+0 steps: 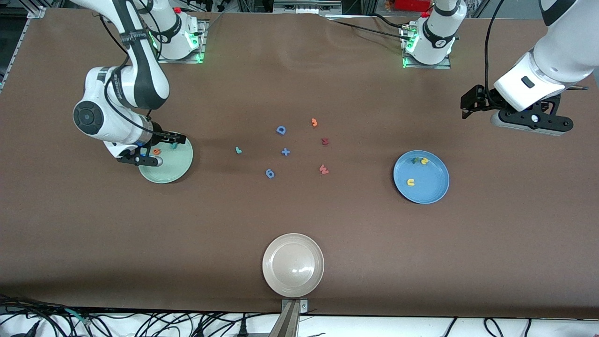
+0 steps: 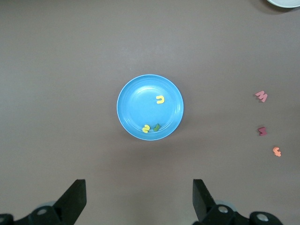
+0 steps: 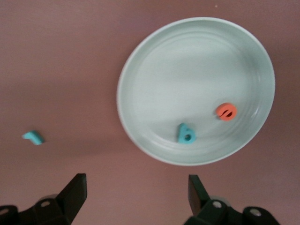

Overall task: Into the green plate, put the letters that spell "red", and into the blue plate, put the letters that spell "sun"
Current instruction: 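Lower the cyan b into the green plate and open the right gripper, then move the right gripper from the green plate to the cyan 1, then close the right gripper on the cyan 1 and lift it, then carry the cyan 1 with the right gripper over the green plate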

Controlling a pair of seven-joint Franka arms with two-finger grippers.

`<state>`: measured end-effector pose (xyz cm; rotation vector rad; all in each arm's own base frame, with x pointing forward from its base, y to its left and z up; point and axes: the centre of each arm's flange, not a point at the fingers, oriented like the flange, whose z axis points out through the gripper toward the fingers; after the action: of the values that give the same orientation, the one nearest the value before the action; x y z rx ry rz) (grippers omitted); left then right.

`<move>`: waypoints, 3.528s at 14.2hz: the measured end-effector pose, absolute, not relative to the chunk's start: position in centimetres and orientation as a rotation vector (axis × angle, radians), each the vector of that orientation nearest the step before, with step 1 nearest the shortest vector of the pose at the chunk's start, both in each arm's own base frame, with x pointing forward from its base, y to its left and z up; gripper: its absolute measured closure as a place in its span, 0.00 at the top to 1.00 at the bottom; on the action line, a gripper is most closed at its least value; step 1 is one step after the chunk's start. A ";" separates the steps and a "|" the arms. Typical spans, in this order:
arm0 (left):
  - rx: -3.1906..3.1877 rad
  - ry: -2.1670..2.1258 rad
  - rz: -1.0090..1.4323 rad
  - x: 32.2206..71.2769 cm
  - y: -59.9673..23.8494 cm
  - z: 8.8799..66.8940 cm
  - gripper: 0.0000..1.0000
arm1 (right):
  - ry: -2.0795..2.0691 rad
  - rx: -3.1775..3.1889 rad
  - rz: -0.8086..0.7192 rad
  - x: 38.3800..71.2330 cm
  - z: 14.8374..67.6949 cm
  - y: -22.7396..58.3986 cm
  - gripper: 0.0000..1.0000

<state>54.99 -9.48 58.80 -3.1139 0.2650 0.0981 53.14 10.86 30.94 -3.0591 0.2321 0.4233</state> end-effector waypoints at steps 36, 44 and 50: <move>-3.114 0.265 0.098 55.0 -9.5 58.8 1.00 | 0.026 -3.185 0.247 49.7 17.6 29.8 0.37; -3.114 0.265 0.098 55.0 -9.5 58.8 1.00 | 0.027 -3.184 0.246 49.8 17.7 29.9 0.18; -3.114 0.265 0.098 55.0 -9.5 58.8 1.00 | 0.030 -3.183 0.242 50.0 18.0 29.8 0.18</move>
<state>55.04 -9.48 58.81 -3.1141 0.2651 0.0978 49.98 29.83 18.01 -3.1829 0.0304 0.2424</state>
